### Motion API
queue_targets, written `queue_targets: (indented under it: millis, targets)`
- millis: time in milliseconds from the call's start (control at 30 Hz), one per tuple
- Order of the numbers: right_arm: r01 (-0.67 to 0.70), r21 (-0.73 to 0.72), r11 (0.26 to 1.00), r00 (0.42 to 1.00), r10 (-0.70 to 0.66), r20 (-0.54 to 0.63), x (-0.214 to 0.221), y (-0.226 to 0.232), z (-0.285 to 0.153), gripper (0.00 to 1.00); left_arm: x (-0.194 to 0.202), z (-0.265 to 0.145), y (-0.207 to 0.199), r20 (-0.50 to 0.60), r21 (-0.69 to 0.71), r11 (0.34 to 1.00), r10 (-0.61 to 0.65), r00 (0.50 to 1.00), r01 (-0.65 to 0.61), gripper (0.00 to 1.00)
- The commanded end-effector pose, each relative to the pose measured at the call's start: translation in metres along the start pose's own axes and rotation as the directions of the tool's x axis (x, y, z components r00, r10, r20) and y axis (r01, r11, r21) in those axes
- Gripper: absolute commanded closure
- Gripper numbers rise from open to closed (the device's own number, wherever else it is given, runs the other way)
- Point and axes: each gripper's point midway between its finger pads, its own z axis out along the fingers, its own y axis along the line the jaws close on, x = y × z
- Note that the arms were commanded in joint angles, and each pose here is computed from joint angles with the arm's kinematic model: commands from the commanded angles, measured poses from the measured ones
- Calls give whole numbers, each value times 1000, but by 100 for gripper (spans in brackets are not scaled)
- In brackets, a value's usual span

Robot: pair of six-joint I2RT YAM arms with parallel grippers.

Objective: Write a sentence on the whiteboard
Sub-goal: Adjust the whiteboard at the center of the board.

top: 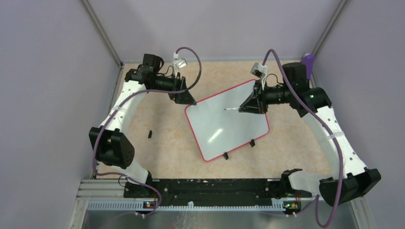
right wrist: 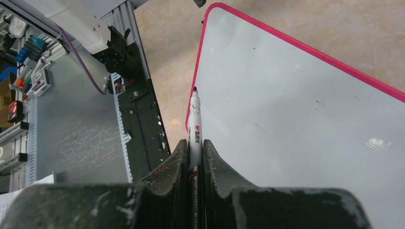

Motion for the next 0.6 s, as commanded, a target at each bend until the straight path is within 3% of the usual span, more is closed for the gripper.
queue_targets:
  millis: [0,567]
  targets:
    - [74,-9,997,996,-74,40,-12,10,-5,100,5,-2,-14,9,52,997,49,999,-50,15]
    - [57,-14,998,998,-57,31,-7,13,-6,100,33,3,-9,-18,63,998,30,999,-29,14]
